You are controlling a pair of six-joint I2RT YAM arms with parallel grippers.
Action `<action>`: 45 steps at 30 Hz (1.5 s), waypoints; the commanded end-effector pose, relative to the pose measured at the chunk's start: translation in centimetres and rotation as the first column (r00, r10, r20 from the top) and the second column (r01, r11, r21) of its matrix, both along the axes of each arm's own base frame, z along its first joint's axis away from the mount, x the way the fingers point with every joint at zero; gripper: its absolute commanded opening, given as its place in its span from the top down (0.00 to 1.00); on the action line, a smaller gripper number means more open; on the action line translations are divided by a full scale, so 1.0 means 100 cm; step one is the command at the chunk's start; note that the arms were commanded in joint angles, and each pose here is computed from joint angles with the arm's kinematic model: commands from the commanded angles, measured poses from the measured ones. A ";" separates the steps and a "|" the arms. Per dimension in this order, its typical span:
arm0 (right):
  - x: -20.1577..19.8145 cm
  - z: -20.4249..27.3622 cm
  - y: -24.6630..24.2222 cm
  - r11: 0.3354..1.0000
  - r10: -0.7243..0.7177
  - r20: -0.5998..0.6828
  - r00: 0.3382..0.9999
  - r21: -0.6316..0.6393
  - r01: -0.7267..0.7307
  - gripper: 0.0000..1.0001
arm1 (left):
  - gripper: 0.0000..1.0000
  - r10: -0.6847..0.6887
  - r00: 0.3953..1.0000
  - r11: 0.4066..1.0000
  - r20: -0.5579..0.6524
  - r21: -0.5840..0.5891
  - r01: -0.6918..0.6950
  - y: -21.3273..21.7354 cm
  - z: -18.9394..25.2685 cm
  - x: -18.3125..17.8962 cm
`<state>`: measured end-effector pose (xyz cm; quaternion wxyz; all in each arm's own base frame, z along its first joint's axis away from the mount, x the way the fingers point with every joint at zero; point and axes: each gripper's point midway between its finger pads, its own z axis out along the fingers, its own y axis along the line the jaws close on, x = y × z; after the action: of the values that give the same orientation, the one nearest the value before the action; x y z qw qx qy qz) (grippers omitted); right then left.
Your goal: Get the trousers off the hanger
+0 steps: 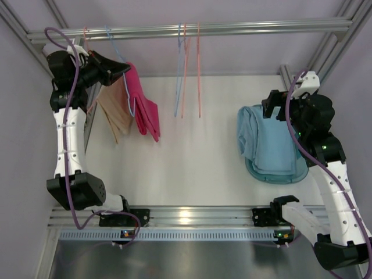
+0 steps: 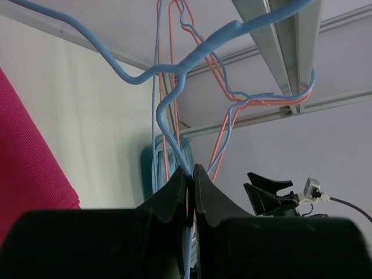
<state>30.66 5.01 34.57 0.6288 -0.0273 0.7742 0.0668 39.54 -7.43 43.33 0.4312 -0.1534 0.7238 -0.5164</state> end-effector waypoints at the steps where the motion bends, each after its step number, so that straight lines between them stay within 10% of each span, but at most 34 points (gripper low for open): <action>1: 0.003 0.019 -0.002 1.000 -0.003 0.058 0.998 0.023 0.002 0.01 | 1.00 -0.016 0.960 0.999 0.279 0.042 0.004 -0.005 0.061 -0.011; 15: 0.001 0.019 0.005 0.999 0.035 0.059 0.998 0.027 -0.036 0.01 | 1.00 -0.052 0.800 0.995 0.598 0.100 -0.010 -0.037 0.142 -0.059; 29: -0.033 0.065 0.085 0.858 0.467 0.314 0.827 0.064 -0.509 0.01 | 1.00 -0.037 0.869 0.997 0.494 -0.043 0.066 -0.057 0.110 -0.113; 45: -0.026 0.120 0.246 0.764 0.571 0.469 0.674 -0.002 -0.645 0.01 | 1.00 0.017 0.852 0.999 0.523 -0.047 0.009 -0.054 0.129 -0.148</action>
<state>28.32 28.02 40.63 0.6595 -0.2762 0.6143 0.3337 28.08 -13.17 49.59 0.5085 -0.0921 0.6393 -0.5694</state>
